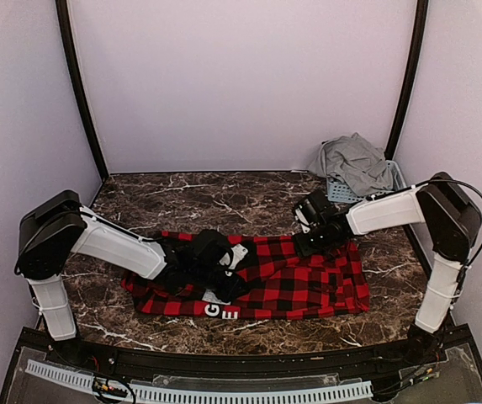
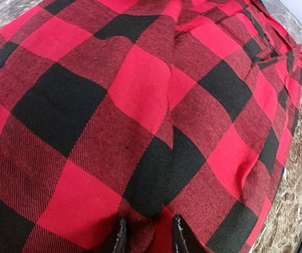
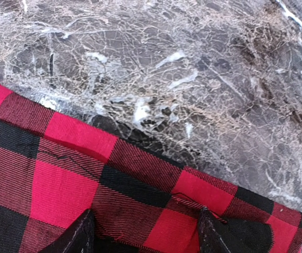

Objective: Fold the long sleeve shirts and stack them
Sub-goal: Smooth out the rectangle-folded shirt at the center of the board.

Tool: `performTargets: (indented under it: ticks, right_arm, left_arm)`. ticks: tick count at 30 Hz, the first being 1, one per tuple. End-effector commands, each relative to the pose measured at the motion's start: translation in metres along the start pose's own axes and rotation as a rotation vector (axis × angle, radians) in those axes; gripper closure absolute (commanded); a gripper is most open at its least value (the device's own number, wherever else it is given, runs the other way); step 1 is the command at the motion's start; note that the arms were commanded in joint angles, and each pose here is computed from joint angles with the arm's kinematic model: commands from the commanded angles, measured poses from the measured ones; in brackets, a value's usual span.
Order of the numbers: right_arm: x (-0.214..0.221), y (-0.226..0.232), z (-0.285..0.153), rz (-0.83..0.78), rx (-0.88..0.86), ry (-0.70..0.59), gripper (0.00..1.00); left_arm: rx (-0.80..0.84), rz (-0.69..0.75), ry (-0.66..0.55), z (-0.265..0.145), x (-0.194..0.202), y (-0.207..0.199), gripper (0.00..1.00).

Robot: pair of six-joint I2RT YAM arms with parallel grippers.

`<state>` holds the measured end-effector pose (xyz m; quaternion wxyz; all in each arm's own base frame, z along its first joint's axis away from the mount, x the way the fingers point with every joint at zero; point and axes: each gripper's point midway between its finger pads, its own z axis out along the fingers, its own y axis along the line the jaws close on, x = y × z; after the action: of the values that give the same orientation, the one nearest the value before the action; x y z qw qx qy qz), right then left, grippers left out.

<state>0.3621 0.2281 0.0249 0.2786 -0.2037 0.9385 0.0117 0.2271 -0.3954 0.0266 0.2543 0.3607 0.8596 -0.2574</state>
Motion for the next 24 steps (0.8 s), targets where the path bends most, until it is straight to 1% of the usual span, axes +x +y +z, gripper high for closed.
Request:
performTargets:
  ticks: [1,4,7,10,11,12,13,14,15,16,17,18,19,20,21,24]
  right_arm:
    - [0.025,-0.028,0.006,-0.072,0.158,0.062,0.37]
    - [0.027,-0.032,0.007,-0.083,0.187,0.068,0.36]
    - [0.022,-0.029,0.003,-0.081,0.166,0.052,0.36]
    - [0.011,-0.02,-0.012,-0.071,0.099,0.008,0.36]
    - [0.007,-0.014,-0.018,-0.069,0.067,-0.01,0.35]
    - [0.004,-0.008,-0.024,-0.069,0.027,-0.026,0.35]
    - [0.001,-0.003,-0.031,-0.067,-0.011,-0.047,0.35]
    - [-0.002,0.004,-0.039,-0.065,-0.052,-0.065,0.34]
    - [-0.004,0.009,-0.045,-0.063,-0.09,-0.083,0.34]
    - [-0.006,0.015,-0.052,-0.063,-0.126,-0.098,0.34]
    - [-0.005,0.019,-0.057,-0.059,-0.157,-0.109,0.34]
    - [-0.004,0.022,-0.061,-0.054,-0.179,-0.115,0.33]
    - [-0.001,0.025,-0.063,-0.047,-0.201,-0.112,0.33]
    - [0.002,0.026,-0.065,-0.04,-0.212,-0.112,0.33]
    - [0.005,0.026,-0.065,-0.03,-0.217,-0.107,0.33]
    - [0.016,0.024,-0.059,-0.004,-0.208,-0.074,0.33]
  left_arm:
    - [0.074,0.047,0.136,-0.007,0.037,-0.013,0.74]
    - [0.104,0.079,0.158,-0.011,0.04,-0.019,0.76]
    - [0.106,0.104,0.177,-0.015,0.041,-0.019,0.76]
    - [0.107,0.122,0.146,-0.019,0.03,-0.022,0.74]
    - [0.102,0.126,0.111,-0.022,0.02,-0.023,0.72]
    - [0.098,0.119,0.089,-0.024,0.014,-0.023,0.67]
    - [0.089,0.113,0.042,-0.028,0.001,-0.024,0.65]
    - [0.083,0.108,0.015,-0.031,-0.007,-0.025,0.59]
    - [0.066,0.095,-0.034,-0.036,-0.019,-0.024,0.57]
    - [0.059,0.087,-0.062,-0.04,-0.027,-0.024,0.52]
    - [0.046,0.072,-0.116,-0.047,-0.04,-0.023,0.48]
    - [0.047,0.065,-0.161,-0.054,-0.051,-0.026,0.46]
    - [0.025,0.042,-0.181,-0.058,-0.054,-0.022,0.41]
    - [0.003,0.032,-0.214,-0.065,-0.062,-0.019,0.39]
    - [-0.01,0.007,-0.22,-0.068,-0.061,-0.016,0.34]
    - [-0.133,-0.06,-0.223,-0.081,-0.058,0.005,0.28]
